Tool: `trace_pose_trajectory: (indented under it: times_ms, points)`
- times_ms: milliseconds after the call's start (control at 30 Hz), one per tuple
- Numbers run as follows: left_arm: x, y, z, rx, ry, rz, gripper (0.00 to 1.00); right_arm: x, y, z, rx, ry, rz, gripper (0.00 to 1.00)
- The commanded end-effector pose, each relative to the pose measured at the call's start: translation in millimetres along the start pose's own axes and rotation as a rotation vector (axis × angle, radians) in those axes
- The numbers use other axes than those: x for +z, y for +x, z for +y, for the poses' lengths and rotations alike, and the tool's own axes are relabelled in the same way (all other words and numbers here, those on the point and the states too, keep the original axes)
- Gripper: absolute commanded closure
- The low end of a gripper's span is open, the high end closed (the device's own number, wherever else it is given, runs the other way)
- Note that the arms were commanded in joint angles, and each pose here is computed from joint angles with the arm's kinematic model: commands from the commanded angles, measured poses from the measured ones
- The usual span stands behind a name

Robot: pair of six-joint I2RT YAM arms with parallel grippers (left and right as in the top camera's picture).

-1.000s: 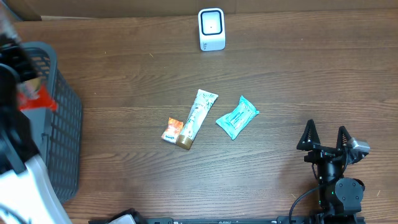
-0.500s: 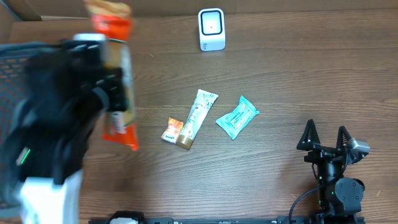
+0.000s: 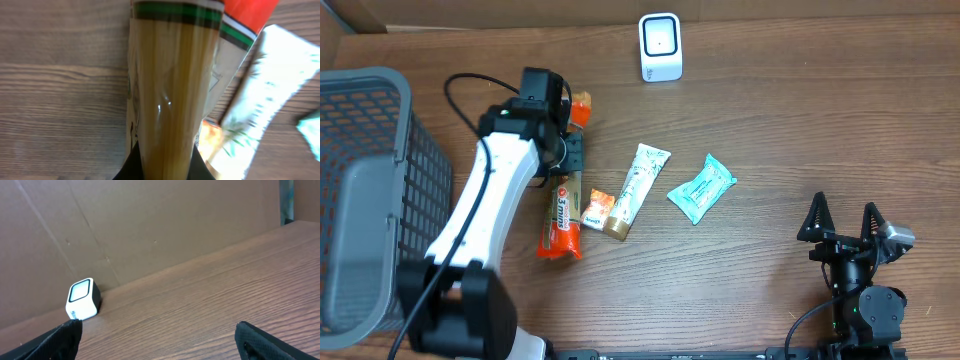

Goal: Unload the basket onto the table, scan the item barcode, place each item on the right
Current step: 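Lift the spaghetti pack out and lower it left of the orange box, then release the spaghetti pack and raise the left gripper beside the basket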

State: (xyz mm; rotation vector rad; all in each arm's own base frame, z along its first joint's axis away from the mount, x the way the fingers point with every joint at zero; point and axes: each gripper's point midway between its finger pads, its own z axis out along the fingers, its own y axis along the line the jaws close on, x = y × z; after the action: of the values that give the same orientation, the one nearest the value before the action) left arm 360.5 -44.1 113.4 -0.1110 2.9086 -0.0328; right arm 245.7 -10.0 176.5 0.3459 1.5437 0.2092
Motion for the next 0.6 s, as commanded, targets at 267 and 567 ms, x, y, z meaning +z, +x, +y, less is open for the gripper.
trace_pose_trajectory:
  times_ms: [267, 567]
  points:
    - [47, 15, 21, 0.004, -0.153, 0.125, 0.96, 0, 1, -2, 0.002, 0.007, -0.007, 0.0]
    - [47, 12, 20, -0.001, -0.148, 0.116, 0.0, 0, 1, -2, 0.002, 0.007, -0.007, 0.0]
